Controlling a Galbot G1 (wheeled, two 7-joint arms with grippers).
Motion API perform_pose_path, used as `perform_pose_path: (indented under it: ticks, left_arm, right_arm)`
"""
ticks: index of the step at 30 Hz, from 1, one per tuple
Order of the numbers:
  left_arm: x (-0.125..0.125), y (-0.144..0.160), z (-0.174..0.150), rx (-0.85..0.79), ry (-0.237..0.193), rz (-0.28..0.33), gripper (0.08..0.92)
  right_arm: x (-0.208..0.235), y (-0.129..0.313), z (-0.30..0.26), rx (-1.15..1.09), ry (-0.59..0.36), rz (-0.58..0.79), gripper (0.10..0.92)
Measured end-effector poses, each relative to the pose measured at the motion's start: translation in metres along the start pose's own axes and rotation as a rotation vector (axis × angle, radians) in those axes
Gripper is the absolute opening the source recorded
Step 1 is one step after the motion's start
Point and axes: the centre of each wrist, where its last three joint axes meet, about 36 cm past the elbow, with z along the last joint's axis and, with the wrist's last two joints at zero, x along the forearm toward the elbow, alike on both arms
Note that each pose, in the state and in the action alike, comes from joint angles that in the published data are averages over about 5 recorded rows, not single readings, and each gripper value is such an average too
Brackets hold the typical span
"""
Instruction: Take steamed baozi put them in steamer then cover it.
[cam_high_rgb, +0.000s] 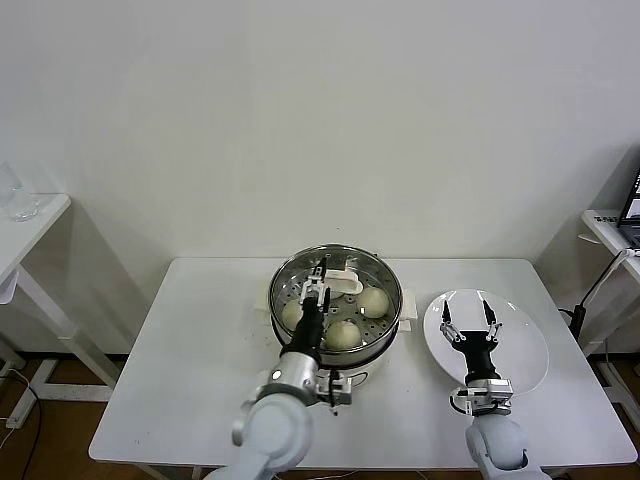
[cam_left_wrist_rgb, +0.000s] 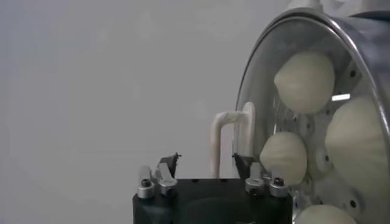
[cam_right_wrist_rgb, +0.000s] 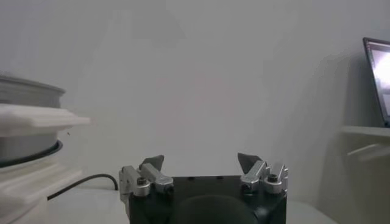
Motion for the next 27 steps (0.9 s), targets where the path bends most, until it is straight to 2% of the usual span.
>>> perform_pose_path:
  ticks: [7,13,22,27]
  left_arm:
    - [0.036,0.022,0.035,0.111,-0.007,-0.030,0.822]
    - [0.053,0.022,0.081,0.330,0.010,-0.074,0.823]
    - [0.054,-0.020,0.166,0.750,-0.039,-0.074,0.823]
    - [0.059,-0.048,0.198,0.921,-0.042,-0.092,0.823]
  right_arm:
    - [0.006,0.001,-0.004,-0.024,0.032,0.000,0.823]
    - [0.012,-0.002,-0.010,-0.074,0.052,0.002,0.823]
    - [0.025,-0.004,-0.017,-0.128,0.092,0.002,0.823]
    - [0.032,-0.003,-0.019,-0.146,0.112,0.001,0.823]
